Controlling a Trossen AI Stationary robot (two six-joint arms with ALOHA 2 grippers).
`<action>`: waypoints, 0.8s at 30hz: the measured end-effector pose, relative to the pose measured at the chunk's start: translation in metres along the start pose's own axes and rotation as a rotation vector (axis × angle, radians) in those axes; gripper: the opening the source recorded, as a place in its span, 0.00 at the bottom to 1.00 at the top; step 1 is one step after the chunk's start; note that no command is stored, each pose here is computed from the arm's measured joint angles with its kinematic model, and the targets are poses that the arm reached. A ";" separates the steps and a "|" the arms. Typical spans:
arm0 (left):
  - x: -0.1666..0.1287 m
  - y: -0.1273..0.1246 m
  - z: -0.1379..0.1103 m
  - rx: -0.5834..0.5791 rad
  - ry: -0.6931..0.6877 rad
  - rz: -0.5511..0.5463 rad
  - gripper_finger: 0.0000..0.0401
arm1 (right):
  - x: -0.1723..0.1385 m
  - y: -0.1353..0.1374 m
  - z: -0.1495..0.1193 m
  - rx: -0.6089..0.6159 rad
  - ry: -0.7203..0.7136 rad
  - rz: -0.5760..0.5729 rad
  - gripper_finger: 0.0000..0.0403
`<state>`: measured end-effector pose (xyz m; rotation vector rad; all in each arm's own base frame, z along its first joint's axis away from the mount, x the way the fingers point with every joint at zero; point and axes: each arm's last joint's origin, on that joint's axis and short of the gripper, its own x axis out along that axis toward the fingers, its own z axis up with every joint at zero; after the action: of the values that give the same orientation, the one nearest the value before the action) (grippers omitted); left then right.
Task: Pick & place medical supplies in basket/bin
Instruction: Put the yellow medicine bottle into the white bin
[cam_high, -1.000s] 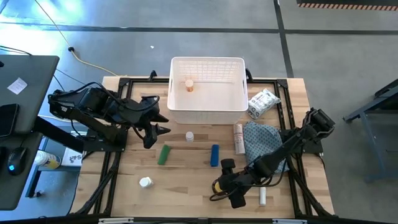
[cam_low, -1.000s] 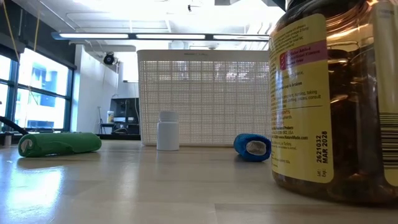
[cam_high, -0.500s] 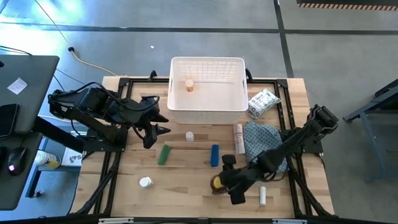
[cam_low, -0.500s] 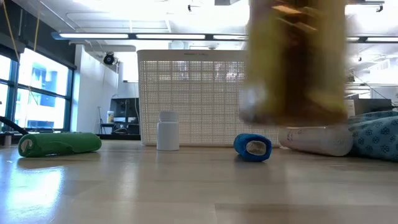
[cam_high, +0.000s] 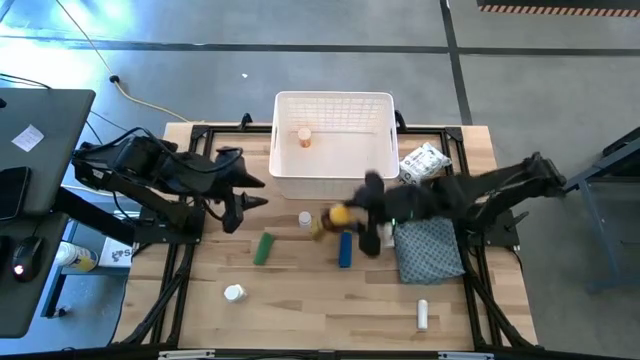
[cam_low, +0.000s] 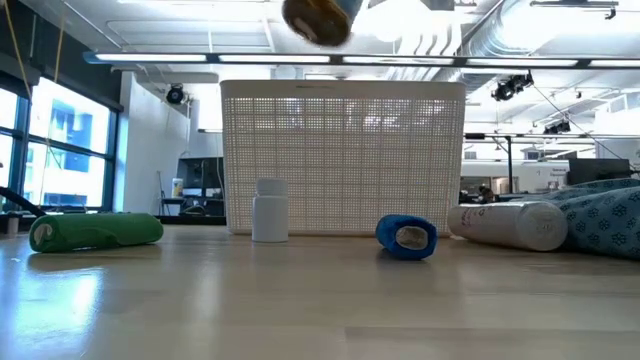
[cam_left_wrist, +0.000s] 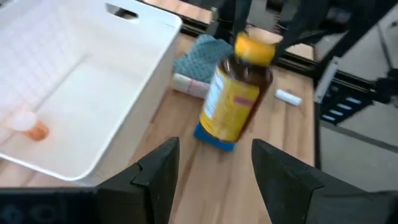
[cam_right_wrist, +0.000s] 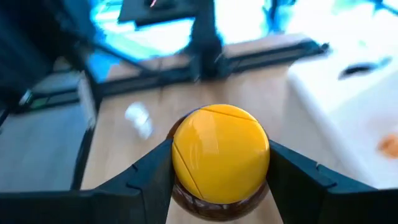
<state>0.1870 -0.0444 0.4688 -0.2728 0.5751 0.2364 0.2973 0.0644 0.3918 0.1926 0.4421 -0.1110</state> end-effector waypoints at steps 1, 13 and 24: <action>-0.001 0.001 0.000 -0.001 -0.008 0.011 0.58 | -0.003 -0.007 0.012 0.001 -0.013 -0.023 0.53; -0.005 0.006 0.008 0.002 -0.172 0.205 0.58 | 0.003 -0.115 0.067 0.069 -0.044 -0.350 0.53; -0.001 0.031 0.034 0.023 -0.283 0.223 0.58 | 0.077 -0.199 0.044 0.134 0.105 -0.463 0.53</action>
<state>0.1947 -0.0047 0.4910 -0.1482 0.3270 0.4756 0.3553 -0.1442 0.3648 0.2253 0.5792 -0.5880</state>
